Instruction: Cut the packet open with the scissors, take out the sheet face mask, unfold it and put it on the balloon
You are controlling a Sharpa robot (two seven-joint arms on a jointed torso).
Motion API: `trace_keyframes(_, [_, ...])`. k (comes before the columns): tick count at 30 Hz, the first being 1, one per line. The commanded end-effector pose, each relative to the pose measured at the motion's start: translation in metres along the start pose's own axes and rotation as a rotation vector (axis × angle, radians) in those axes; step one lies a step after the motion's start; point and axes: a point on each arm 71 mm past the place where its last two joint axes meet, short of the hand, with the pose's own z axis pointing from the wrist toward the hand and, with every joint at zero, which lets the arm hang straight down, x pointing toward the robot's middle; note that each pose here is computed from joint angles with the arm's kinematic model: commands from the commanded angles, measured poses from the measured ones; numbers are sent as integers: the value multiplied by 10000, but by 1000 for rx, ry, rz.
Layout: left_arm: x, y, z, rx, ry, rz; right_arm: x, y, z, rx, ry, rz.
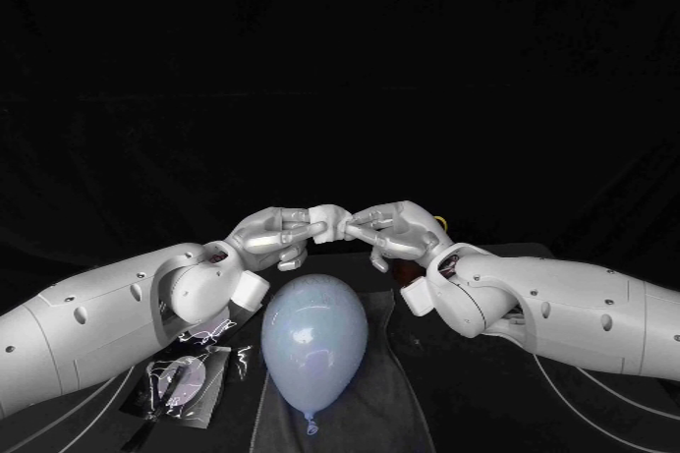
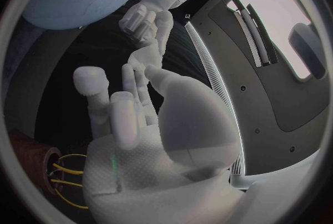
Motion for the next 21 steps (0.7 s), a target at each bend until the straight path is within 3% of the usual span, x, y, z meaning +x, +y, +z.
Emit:
trace_keyframes(1, [28,-17,10,6,19,3,21,22,6,-21,10,5])
trace_keyframes(21, [41,-20,0,6,33,2,-35,-21,42,6,-40,-36])
